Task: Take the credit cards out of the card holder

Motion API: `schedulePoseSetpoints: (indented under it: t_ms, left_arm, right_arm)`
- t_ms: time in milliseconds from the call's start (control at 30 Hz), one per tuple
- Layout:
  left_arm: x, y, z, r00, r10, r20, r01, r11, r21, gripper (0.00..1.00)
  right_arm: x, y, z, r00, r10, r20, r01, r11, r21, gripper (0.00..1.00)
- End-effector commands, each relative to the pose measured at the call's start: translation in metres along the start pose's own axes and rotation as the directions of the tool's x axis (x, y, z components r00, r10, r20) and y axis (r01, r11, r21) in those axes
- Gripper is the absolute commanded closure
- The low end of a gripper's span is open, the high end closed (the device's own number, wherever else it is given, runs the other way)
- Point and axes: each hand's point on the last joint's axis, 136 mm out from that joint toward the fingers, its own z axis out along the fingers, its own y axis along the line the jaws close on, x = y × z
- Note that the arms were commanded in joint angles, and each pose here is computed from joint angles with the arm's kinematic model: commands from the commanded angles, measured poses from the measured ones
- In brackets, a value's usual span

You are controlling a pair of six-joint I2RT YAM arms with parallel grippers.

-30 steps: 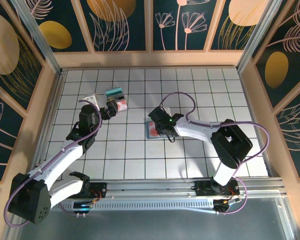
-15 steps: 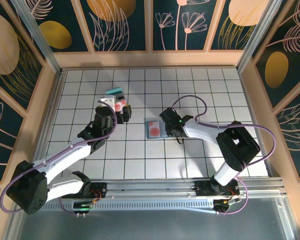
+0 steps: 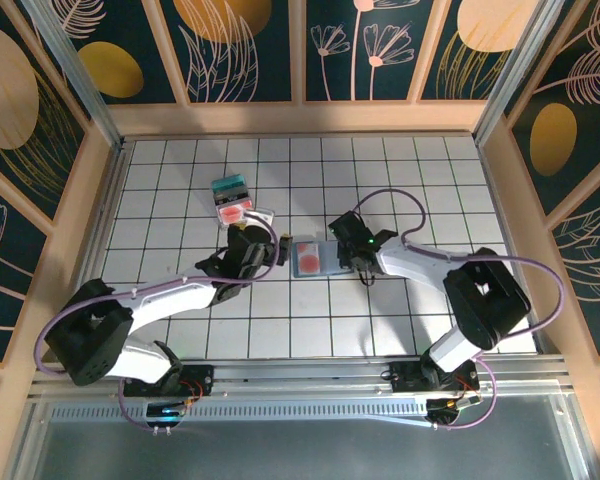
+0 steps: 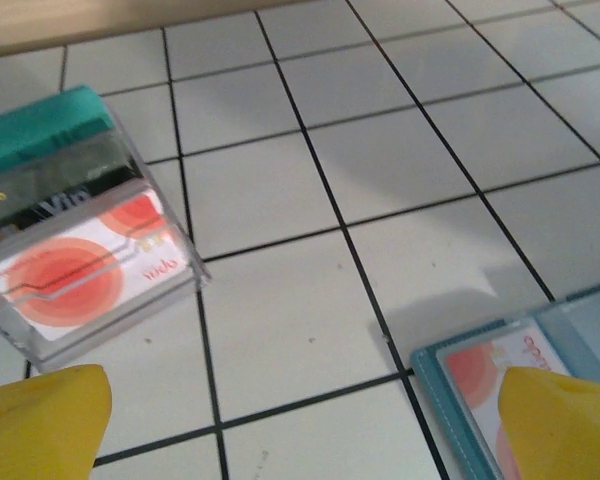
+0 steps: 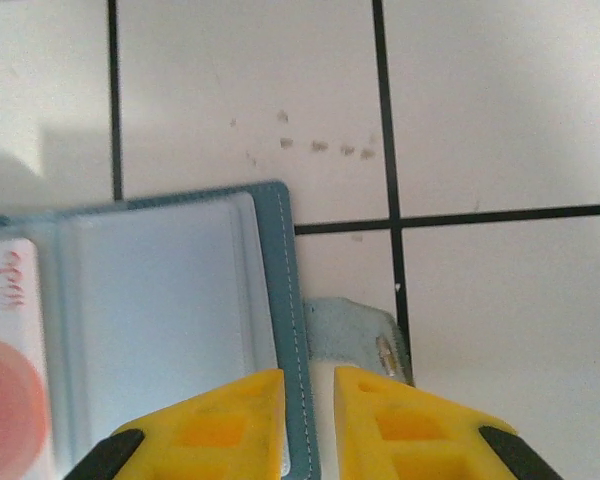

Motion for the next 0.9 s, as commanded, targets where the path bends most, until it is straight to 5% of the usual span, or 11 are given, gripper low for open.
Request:
schedulePoseSetpoints:
  t_ms: [0, 433, 867]
  left_arm:
    - [-0.004, -0.013, 0.005, 1.0, 0.001, 0.015, -0.001, 1.0, 0.022, 0.01]
    - [0.048, -0.013, 0.029, 0.973, -0.199, -0.115, 0.195, 0.98, -0.041, 0.01]
    - [0.074, -0.015, 0.049, 0.961, -0.191, -0.198, 0.18, 0.981, -0.071, 0.01]
  right_arm:
    - [-0.016, -0.003, -0.016, 0.998, 0.049, 0.048, -0.049, 0.999, -0.012, 0.79]
    - [-0.008, 0.066, -0.02, 0.994, 0.076, -0.075, -0.098, 0.928, -0.36, 0.8]
    - [0.01, 0.097, 0.003, 0.984, 0.034, -0.176, -0.106, 0.901, -0.421, 0.76]
